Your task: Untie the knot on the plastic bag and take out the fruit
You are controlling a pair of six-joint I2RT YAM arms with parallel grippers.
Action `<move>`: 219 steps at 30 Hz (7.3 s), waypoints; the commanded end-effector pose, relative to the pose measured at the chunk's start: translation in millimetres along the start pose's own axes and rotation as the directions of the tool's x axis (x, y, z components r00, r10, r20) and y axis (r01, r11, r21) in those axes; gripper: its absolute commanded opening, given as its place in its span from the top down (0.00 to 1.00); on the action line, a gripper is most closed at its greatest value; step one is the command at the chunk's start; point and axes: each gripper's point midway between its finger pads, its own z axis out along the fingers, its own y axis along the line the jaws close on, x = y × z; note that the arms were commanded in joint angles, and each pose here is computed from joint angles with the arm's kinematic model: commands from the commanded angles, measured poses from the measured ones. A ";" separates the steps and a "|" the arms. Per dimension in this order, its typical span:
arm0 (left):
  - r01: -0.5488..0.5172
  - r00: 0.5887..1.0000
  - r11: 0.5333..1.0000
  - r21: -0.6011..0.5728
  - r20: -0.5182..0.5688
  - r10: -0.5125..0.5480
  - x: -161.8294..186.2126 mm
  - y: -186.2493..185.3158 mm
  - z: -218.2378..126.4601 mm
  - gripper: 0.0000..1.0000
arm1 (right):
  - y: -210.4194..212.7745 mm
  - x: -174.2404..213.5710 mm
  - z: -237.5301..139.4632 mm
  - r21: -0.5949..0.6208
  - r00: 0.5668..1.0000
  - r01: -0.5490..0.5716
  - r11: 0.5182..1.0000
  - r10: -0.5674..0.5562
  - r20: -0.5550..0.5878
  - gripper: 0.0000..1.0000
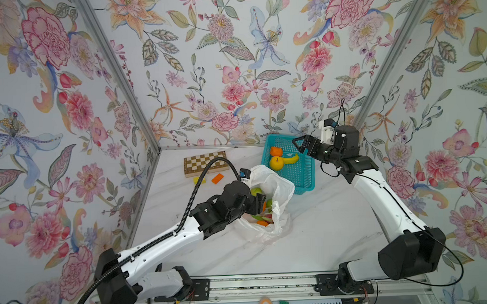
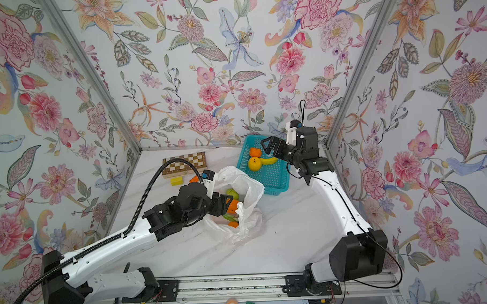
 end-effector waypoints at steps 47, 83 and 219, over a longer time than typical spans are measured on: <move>-0.190 0.972 0.934 -0.303 -0.191 0.136 75.1 36.5 84.8 0.28 | -43.4 298.8 -54.0 0.182 0.887 0.038 0.982 0.051 -0.458 0.63; -0.130 0.947 0.924 -0.359 -0.322 0.008 94.4 80.3 152.2 0.39 | 25.1 222.9 -71.2 0.062 0.950 0.019 0.998 0.001 -0.313 0.13; -0.330 0.928 0.939 0.092 0.212 0.305 -8.4 -30.4 -17.3 0.01 | -226.4 -3.4 227.7 0.465 0.983 0.062 0.883 0.027 -0.181 0.55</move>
